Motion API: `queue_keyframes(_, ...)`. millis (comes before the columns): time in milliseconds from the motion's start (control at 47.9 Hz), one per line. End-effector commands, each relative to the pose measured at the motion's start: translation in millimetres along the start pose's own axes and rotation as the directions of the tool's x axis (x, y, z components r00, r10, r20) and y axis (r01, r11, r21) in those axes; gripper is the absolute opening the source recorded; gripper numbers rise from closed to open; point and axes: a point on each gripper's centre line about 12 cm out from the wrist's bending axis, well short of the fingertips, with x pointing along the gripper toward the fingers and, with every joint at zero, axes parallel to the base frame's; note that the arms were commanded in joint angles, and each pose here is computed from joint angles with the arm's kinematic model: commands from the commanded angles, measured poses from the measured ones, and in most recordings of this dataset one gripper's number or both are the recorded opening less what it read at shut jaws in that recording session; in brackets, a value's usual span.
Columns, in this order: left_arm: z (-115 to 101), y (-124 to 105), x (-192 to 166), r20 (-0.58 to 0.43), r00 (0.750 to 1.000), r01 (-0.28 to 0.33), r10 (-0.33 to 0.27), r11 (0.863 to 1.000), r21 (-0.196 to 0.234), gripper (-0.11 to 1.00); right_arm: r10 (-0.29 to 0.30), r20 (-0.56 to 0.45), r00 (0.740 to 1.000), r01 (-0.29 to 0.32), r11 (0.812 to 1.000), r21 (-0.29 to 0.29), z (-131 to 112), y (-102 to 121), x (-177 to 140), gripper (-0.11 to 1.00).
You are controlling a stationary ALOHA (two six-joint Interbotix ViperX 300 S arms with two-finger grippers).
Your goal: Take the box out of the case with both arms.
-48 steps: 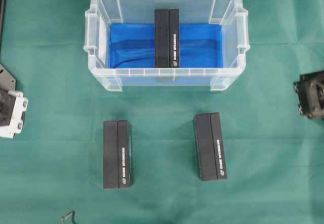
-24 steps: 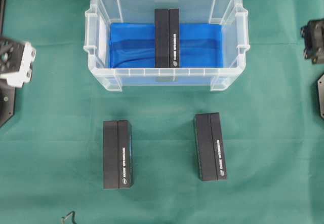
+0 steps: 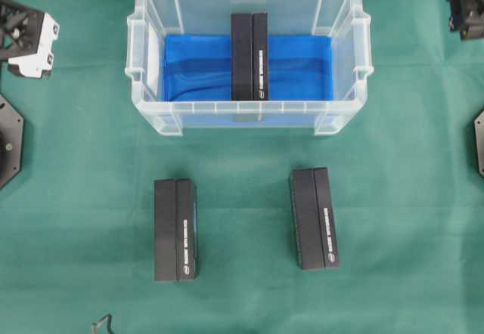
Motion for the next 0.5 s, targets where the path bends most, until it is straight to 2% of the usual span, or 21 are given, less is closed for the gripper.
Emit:
queue_keyframes(0,2.4,-1.1,-4.6,0.004,1.0,0.014,-0.014,1.0,-0.005,0.88,0.02,0.001,1.0,-0.02,1.0,0.005,1.2,-1.3,-4.3,0.87)
queue_keyframes(480,2.0,-1.7,-2.8,-0.001,1.0,0.014,-0.014,1.0,-0.006,0.88,0.01,-0.01,1.0,-0.01,1.0,0.004,-0.7,-1.8,-0.2,0.87)
